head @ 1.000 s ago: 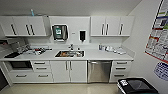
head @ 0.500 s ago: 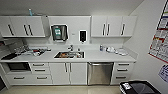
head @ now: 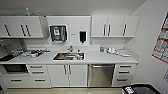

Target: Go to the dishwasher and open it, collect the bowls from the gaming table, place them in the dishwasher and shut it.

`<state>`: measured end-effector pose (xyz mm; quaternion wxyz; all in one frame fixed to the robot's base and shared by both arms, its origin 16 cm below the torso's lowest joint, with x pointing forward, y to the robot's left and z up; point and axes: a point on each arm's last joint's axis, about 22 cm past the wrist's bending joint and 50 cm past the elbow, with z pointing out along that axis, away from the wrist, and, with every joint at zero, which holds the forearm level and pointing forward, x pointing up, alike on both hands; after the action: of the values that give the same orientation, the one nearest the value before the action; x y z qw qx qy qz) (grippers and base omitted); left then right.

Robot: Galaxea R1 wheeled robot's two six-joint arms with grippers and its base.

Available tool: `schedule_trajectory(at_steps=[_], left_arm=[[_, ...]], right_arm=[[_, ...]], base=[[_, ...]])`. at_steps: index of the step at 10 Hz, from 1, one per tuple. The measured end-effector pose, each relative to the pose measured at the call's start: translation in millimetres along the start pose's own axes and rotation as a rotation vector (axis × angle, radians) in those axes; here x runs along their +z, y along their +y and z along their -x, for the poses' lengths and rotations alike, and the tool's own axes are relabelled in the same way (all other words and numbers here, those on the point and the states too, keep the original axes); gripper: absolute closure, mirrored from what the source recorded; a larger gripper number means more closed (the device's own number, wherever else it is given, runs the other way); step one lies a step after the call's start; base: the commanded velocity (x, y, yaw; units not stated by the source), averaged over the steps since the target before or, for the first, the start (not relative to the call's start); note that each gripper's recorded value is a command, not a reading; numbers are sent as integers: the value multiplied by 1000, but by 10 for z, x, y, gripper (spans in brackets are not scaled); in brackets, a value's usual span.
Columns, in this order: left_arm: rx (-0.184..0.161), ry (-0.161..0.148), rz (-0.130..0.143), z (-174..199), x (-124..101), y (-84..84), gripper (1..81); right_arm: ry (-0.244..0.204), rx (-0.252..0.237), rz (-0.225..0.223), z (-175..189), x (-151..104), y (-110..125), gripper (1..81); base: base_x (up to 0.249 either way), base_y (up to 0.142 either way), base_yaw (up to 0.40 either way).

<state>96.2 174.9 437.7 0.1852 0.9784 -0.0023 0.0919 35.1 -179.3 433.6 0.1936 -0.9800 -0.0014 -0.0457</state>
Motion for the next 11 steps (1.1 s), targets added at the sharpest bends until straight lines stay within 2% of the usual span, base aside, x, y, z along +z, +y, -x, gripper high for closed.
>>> schedule_trajectory(at_steps=[11], left_arm=[[0,0,0,0,0,2,10]], right_arm=[[0,0,0,0,0,0,10]], base=[[139,0,0]])
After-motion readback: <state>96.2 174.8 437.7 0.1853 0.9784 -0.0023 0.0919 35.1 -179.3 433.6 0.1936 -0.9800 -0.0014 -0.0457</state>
